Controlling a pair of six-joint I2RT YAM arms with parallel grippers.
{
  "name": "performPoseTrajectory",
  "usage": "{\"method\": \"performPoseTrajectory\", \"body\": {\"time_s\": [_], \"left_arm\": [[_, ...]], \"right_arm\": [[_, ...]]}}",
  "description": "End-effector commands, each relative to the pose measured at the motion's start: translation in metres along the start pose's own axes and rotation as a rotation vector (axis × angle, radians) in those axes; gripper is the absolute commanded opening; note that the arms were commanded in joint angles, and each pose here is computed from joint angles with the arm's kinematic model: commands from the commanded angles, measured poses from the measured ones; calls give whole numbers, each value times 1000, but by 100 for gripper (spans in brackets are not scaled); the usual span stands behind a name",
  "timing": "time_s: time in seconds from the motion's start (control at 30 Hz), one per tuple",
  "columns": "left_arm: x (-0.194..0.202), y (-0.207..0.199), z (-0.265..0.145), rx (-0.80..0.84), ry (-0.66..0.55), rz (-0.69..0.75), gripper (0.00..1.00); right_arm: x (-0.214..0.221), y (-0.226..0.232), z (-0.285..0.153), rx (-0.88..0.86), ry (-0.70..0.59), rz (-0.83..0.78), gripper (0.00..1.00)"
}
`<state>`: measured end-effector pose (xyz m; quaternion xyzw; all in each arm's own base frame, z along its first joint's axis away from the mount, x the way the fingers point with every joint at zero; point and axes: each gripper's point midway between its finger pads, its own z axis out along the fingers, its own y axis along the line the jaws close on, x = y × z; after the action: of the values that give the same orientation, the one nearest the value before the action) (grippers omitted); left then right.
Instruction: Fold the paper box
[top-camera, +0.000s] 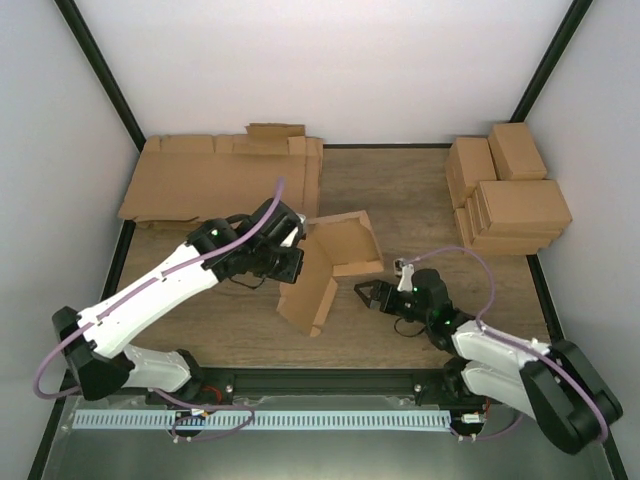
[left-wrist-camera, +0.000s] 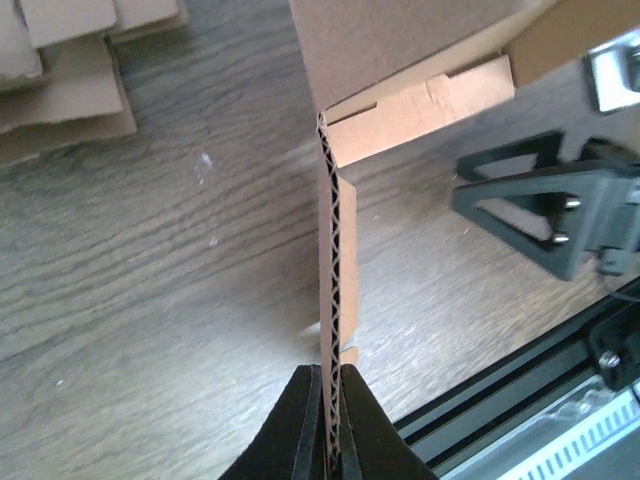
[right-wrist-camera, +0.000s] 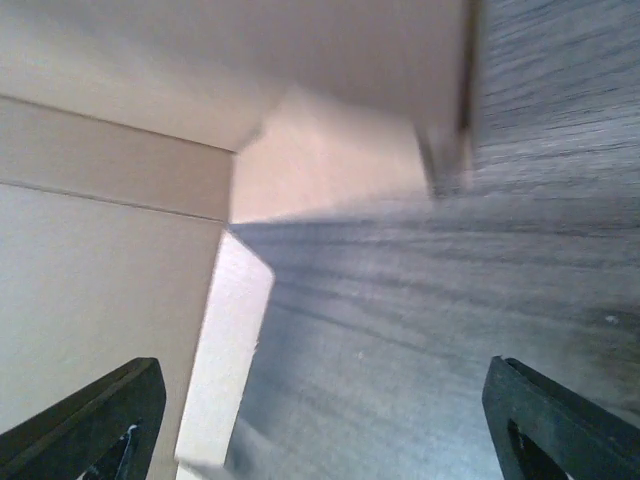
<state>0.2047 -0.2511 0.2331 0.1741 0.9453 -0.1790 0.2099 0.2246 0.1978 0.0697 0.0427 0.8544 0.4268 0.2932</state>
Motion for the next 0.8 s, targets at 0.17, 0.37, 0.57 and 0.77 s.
{"method": "performPoseTrajectory", "body": {"time_s": [0.17, 0.37, 0.57, 0.77], "left_arm": [[16, 31, 0, -218, 178, 102, 4], [15, 26, 7, -198, 201, 128, 4], [18, 23, 14, -174, 203, 128, 10], [19, 19, 16, -136, 182, 123, 25]], "right_arm": [[19, 2, -38, 30, 47, -96, 96], [-1, 20, -54, 36, -12, -136, 95], [-27, 49, -62, 36, -38, -180, 95], [-44, 69, -64, 30, -36, -223, 94]]}}
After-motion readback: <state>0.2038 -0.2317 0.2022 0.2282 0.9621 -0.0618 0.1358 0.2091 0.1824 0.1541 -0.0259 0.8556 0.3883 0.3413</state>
